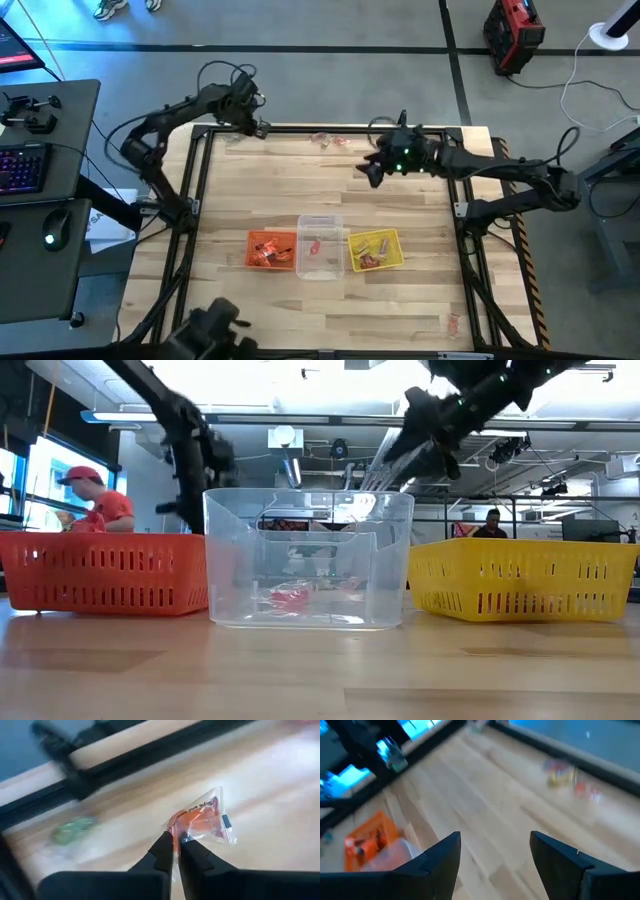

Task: Sort candy by brand, put in halloween buckets
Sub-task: Put the orange gummy into the transparent bin, then put the blue gummy into the transparent bin

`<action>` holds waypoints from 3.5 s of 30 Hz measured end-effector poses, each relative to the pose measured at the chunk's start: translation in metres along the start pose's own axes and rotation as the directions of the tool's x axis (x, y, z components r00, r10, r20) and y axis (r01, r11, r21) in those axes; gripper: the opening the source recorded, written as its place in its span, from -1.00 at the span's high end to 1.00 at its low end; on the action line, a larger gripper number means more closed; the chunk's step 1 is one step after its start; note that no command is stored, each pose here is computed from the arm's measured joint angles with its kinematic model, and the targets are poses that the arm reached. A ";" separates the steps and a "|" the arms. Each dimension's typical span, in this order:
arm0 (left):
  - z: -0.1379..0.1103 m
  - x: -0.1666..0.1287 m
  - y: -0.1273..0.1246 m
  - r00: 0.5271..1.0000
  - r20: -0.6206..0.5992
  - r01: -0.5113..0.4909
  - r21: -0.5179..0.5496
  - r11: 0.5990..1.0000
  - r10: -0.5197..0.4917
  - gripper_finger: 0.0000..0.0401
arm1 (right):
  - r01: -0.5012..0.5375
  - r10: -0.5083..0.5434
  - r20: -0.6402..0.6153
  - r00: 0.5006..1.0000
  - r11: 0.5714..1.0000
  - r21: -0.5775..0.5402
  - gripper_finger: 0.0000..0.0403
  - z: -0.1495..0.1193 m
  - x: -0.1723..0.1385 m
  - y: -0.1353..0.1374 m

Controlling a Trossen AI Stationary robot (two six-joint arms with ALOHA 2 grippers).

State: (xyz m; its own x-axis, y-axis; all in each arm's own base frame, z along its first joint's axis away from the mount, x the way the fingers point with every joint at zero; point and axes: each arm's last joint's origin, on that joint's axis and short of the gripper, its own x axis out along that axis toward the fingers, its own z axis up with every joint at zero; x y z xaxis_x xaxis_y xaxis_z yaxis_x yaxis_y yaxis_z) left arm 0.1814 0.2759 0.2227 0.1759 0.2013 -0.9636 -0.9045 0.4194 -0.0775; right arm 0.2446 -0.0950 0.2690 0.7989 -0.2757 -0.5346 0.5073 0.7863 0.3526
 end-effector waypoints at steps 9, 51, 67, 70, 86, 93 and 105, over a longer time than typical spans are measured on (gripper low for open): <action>-0.055 -0.076 -0.109 0.926 0.047 0.314 0.449 0.837 -0.373 0.99 | 0.031 0.005 0.173 0.985 0.978 -0.205 -0.15 0.053 -0.022 0.001; -0.296 -0.073 -0.237 0.944 -0.324 0.256 0.607 0.752 -0.060 0.04 | -0.280 0.279 -0.050 0.959 0.960 -0.012 -0.15 0.011 -0.057 0.073; -0.466 -0.085 -0.185 0.837 -0.540 0.456 0.780 0.428 0.093 0.04 | -0.344 0.329 -0.128 0.935 0.931 -0.120 -0.15 -0.004 -0.061 0.090; -0.476 -0.071 -0.179 0.828 -0.559 0.494 0.772 0.400 0.056 0.04 | -0.349 0.333 -0.131 0.934 0.929 -0.123 -0.15 -0.005 -0.061 0.092; -0.491 -0.046 -0.154 0.868 -0.492 0.439 0.822 0.362 0.067 0.04 | -0.318 0.306 -0.114 0.945 0.940 -0.120 -0.15 -0.010 -0.064 0.099; -0.493 -0.034 -0.148 0.877 -0.469 0.382 0.813 0.439 0.106 0.04 | -0.288 0.277 -0.093 0.956 0.950 -0.124 -0.15 -0.009 -0.063 0.098; -0.486 -0.033 -0.157 0.885 -0.463 0.399 0.811 0.427 0.053 0.68 | -0.286 0.275 -0.097 0.957 0.950 -0.126 -0.15 -0.010 -0.063 0.098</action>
State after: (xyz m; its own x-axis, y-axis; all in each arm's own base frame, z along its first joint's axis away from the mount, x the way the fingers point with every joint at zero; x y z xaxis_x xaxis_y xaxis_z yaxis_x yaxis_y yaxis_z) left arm 0.1284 -0.2268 0.1424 -0.0718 -0.2097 -0.9751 -0.0012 0.9777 -0.2102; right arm 0.2405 0.0047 0.3299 0.8725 0.0061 -0.4885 0.2126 0.8955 0.3910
